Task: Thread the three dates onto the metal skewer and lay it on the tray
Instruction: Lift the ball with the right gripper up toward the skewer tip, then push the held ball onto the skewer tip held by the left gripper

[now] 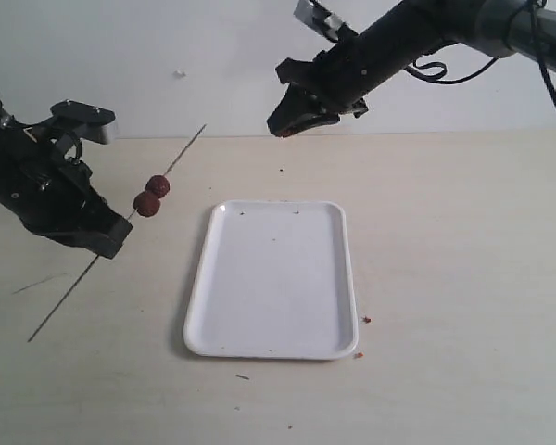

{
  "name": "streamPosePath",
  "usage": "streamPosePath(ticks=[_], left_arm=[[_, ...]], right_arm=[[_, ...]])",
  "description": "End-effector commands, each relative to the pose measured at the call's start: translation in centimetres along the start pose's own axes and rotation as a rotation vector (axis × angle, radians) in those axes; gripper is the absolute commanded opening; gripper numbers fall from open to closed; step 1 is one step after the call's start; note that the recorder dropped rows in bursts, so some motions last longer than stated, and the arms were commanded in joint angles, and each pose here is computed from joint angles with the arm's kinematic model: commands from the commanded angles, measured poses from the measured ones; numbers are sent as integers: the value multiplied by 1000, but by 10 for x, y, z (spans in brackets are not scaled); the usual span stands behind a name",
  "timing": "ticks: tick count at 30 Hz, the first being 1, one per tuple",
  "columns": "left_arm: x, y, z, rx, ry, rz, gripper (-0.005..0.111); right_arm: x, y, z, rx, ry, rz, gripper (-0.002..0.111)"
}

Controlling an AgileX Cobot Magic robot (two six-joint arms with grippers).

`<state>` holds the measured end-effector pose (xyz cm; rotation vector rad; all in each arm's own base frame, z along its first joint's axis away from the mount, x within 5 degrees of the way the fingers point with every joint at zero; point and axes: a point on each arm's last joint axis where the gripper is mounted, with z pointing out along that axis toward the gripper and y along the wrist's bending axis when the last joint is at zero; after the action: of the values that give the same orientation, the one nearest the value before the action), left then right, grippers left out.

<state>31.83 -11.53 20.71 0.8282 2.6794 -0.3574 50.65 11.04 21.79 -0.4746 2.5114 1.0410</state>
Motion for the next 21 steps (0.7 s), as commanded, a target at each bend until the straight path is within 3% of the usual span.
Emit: streamPosePath(ticks=[1,9,21], left_arm=[[-2,-5,-1,57,-33,25,0],[-3,-5,-1,59,-40,88,0],[-7,1,-1,-23,-85,321,0]], right_arm=[[-9,12,-9,-137,-89,60,19],[-11,16,-10,-181,-111,90,19],[-8,11,-9,-122,-76,117,19]])
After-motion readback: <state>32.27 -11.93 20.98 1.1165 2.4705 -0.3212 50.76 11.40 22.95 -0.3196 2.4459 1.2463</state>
